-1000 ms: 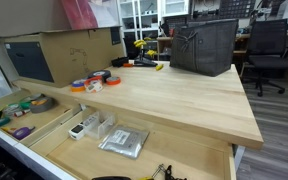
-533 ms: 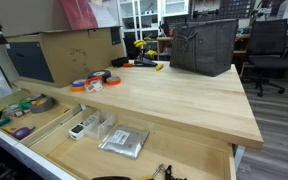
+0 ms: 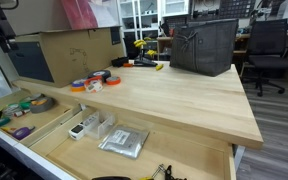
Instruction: Remove the clear masking tape from the drawer on the left and put it on the table
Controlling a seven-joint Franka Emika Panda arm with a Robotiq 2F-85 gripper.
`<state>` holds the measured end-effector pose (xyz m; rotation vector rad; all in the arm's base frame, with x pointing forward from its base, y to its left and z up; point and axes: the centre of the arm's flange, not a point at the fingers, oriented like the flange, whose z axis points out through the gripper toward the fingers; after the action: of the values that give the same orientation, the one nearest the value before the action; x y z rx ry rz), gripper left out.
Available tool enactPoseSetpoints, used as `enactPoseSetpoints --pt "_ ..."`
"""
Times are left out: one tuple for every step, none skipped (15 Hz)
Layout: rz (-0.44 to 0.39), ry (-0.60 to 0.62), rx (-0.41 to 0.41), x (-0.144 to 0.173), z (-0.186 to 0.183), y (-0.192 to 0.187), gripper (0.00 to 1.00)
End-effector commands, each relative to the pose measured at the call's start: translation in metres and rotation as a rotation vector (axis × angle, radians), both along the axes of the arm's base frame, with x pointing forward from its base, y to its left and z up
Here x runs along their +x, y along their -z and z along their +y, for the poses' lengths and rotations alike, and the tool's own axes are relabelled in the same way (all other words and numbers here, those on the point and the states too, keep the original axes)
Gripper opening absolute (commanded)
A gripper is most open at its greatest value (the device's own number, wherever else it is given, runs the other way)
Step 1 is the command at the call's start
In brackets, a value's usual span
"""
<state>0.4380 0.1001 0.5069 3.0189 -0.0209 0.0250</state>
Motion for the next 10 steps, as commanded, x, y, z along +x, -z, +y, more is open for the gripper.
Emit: enactPoseSetpoints --pt "0.002 -0.001 -0.049 0.017 0.028 0.01 1.0" --pt "0.006 -0.004 -0.061 0.017 0.035 0.013 1.0" --pt "0.006 -0.01 -0.074 0.017 0.043 0.018 1.0" --pt "0.007 -0.014 -0.084 0.016 0.051 0.022 1.0" --pt "0.01 -0.019 -0.1 0.014 0.06 0.028 1.0" --pt "0.005 -0.031 -0.116 0.012 0.068 0.034 1.0" --pt "-0.001 -0.045 -0.132 0.01 0.077 0.042 1.0" --pt "0.0 -0.054 -0.145 0.009 0.085 0.046 1.0" --pt "-0.002 -0.066 -0.157 0.008 0.093 0.053 1.0" --pt "0.007 -0.084 -0.163 0.007 0.1 0.058 1.0"
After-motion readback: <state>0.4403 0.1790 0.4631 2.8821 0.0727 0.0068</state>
